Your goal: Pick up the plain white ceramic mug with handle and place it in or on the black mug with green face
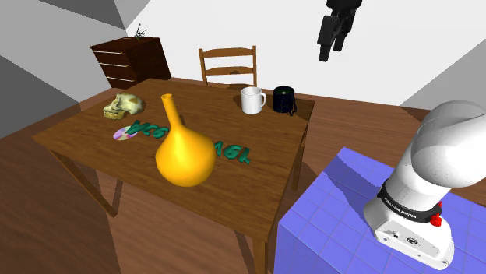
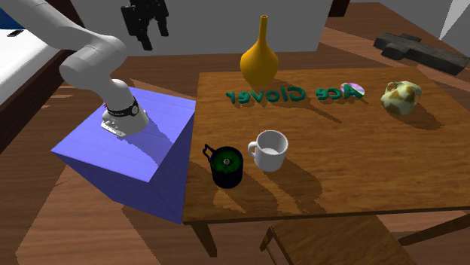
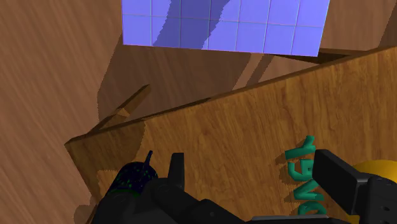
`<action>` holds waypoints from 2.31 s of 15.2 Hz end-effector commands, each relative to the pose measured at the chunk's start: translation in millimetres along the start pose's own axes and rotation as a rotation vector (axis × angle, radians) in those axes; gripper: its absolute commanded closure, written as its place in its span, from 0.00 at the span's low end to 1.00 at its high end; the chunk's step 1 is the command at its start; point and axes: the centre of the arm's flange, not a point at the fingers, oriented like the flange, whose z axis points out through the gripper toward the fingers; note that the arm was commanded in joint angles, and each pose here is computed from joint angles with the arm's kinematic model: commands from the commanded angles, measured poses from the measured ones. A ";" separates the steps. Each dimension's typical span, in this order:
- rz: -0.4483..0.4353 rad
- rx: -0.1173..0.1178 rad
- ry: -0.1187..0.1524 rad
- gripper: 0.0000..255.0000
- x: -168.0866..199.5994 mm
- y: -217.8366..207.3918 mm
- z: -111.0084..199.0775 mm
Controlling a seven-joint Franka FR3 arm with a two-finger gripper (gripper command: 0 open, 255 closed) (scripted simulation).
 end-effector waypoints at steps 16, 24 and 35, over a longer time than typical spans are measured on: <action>0.065 0.010 -0.018 0.00 165.9 12.2 111.7; 0.099 0.016 -0.027 0.00 253.1 22.5 172.6; 0.142 0.023 -0.039 0.00 359.4 38.9 254.3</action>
